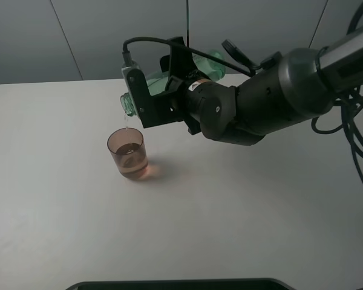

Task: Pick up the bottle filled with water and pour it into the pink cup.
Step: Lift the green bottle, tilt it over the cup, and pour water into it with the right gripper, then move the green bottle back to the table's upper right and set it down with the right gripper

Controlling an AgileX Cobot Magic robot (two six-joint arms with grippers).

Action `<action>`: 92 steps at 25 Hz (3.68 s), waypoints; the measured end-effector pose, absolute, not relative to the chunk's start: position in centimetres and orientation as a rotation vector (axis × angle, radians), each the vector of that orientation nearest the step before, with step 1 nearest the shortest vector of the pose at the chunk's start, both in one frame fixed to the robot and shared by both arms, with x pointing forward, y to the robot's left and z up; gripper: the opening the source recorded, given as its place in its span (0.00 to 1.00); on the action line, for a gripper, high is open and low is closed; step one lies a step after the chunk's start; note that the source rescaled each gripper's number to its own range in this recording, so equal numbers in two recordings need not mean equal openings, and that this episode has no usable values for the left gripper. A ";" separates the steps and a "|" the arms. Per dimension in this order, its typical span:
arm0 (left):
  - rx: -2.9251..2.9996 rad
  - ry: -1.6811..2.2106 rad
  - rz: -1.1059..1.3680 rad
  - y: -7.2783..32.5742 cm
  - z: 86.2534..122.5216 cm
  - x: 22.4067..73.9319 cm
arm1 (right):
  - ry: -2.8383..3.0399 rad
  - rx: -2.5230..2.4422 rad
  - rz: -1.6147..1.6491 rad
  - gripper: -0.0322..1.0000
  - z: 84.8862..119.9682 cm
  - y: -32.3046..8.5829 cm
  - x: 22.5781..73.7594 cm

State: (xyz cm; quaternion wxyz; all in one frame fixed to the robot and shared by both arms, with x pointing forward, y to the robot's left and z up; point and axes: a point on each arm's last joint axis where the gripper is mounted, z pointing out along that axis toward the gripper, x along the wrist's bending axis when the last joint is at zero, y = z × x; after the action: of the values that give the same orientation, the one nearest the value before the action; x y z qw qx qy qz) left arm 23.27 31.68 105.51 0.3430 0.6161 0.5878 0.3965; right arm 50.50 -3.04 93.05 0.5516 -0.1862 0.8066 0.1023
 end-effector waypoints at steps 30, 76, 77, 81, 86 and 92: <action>1.601 1.528 1.031 31.7 105.5 23.3 | 1.871 -0.502 0.241 0.03 93.2 -2.8 50.5; 1.603 1.526 1.032 31.7 105.5 23.3 | 1.945 0.205 0.685 0.03 93.6 -3.1 50.8; 1.603 1.526 1.032 31.7 105.5 23.3 | 1.937 0.247 0.712 0.03 93.9 -3.3 50.9; 1.603 1.526 1.032 31.7 105.5 23.3 | 1.873 0.460 0.825 0.03 95.6 -4.9 52.3; 1.603 1.526 1.032 31.7 105.5 23.3 | 1.750 0.774 0.979 0.03 97.8 -8.4 54.5; 1.603 1.526 1.032 31.7 105.5 23.3 | 1.623 1.051 1.141 0.03 98.8 -12.5 56.6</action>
State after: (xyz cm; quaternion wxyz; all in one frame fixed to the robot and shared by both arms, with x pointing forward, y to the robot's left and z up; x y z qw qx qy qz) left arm 23.27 31.68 105.51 0.3427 0.6167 0.5872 0.3968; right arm 56.58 -12.49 98.76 0.4333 0.4219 0.6515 0.4581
